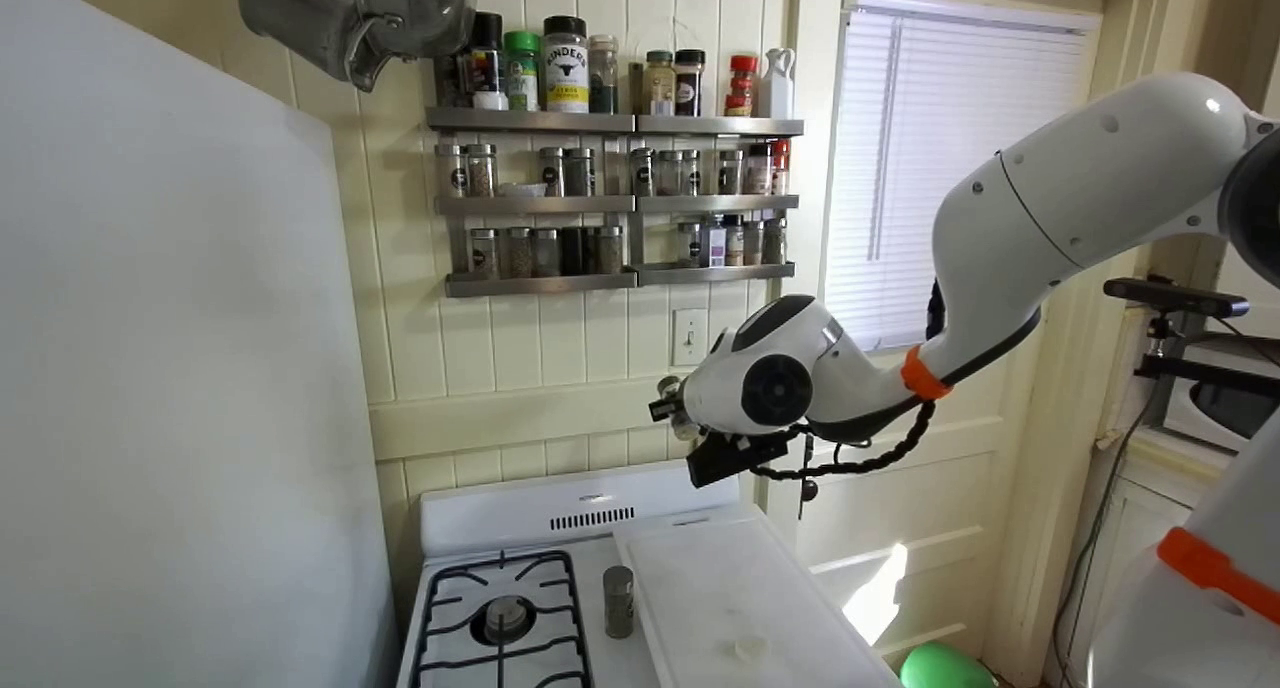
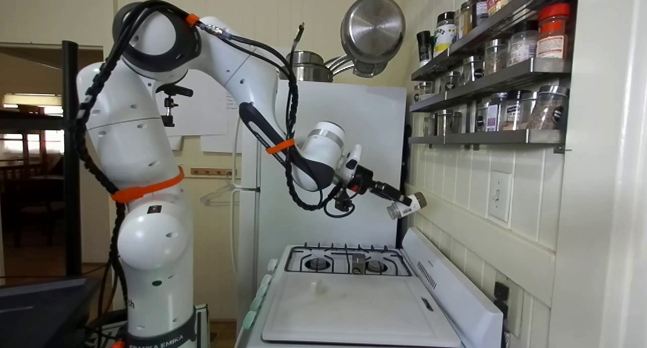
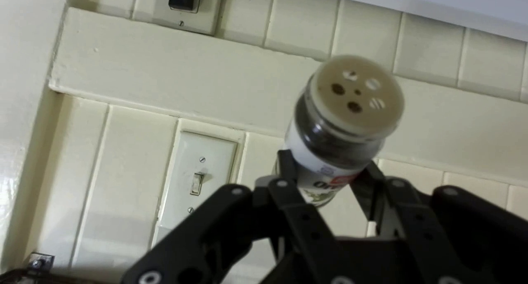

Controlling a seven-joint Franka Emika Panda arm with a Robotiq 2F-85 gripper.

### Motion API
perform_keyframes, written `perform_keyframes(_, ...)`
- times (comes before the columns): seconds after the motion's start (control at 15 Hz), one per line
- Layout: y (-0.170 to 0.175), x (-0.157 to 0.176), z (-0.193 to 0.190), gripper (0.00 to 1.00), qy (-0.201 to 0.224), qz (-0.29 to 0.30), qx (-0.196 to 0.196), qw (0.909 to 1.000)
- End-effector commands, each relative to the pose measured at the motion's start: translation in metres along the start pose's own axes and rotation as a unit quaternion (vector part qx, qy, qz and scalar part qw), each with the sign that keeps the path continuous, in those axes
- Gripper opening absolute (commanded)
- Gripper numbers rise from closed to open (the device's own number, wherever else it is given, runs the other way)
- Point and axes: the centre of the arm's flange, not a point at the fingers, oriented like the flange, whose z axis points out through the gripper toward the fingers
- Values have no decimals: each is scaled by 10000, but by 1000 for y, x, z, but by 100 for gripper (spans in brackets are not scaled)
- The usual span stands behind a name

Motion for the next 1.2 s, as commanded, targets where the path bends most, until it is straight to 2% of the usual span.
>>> perform_keyframes(0.0, 2, -12, -10, 13, 268, 128, -69, 9995)
perform_keyframes(1.13, 3, -16, -13, 13, 347, 185, -199, 9990)
